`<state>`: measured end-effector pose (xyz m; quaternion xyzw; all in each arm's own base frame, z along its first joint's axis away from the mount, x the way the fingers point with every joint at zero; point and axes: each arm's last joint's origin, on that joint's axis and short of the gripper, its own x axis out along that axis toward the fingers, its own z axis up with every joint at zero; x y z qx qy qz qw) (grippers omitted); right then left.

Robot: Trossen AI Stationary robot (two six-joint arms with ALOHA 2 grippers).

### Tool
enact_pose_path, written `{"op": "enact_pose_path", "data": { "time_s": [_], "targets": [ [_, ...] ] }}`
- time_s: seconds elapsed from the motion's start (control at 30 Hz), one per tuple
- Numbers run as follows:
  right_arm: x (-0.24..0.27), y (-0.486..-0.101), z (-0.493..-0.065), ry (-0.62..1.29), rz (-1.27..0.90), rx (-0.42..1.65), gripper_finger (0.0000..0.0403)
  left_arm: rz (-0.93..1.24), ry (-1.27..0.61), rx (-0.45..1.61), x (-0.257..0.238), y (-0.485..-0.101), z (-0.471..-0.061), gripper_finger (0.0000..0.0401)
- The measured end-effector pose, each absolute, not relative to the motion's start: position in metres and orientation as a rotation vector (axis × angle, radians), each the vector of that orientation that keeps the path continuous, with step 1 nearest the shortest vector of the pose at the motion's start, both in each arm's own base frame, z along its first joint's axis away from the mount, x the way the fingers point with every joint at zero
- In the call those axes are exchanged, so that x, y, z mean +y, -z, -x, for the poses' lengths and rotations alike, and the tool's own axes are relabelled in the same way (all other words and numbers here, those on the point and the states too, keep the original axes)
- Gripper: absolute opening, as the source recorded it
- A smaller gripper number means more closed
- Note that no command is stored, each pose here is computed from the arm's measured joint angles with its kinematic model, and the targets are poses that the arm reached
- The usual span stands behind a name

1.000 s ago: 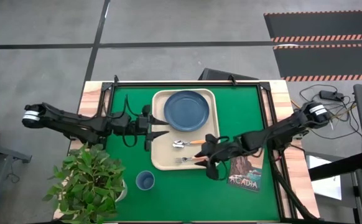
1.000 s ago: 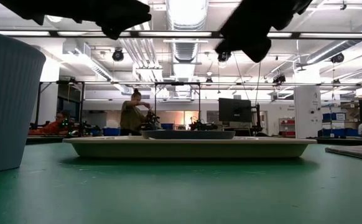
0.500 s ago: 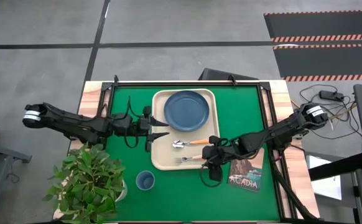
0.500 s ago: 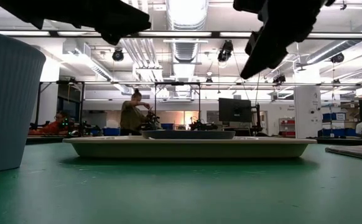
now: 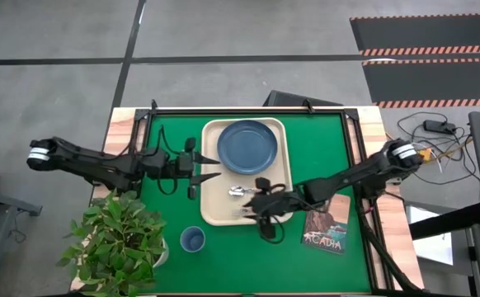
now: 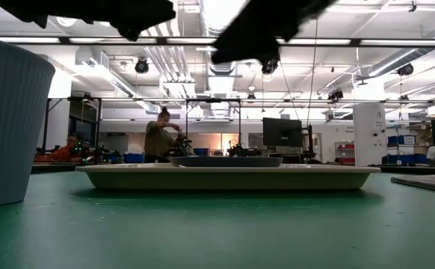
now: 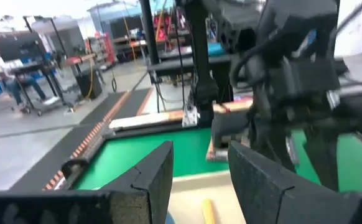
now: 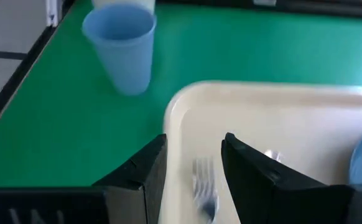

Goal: Pick and place plate/cup/fork/spoon on tray
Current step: Put the blue cup on the white tray to the top left of the orange spoon

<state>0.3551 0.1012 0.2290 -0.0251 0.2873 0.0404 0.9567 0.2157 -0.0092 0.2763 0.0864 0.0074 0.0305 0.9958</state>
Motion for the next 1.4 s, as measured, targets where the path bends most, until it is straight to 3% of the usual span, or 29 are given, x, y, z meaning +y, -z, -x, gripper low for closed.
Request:
{"op": "enact_pose_path", "data": {
  "time_s": [0.37,0.7,1.07,1.4],
  "targets": [
    [0.108,-0.240,-0.446,-0.221,0.078,0.490,0.0141,-0.168,-0.050,0.042,-0.009,-0.280,-0.201,0.0136],
    [0.117,-0.210,-0.491,-0.175,-0.074,0.522,0.0144,-0.171,-0.045,0.088,-0.009,-0.274,-0.203,0.0136],
    [0.120,-0.199,-0.504,-0.130,-0.211,0.573,0.0209,-0.171,-0.045,0.080,-0.009,-0.276,-0.202,0.0136],
    [0.121,-0.199,-0.504,-0.105,-0.265,0.579,0.0215,-0.178,-0.045,0.080,-0.009,-0.276,-0.202,0.0136]
  ]
}}
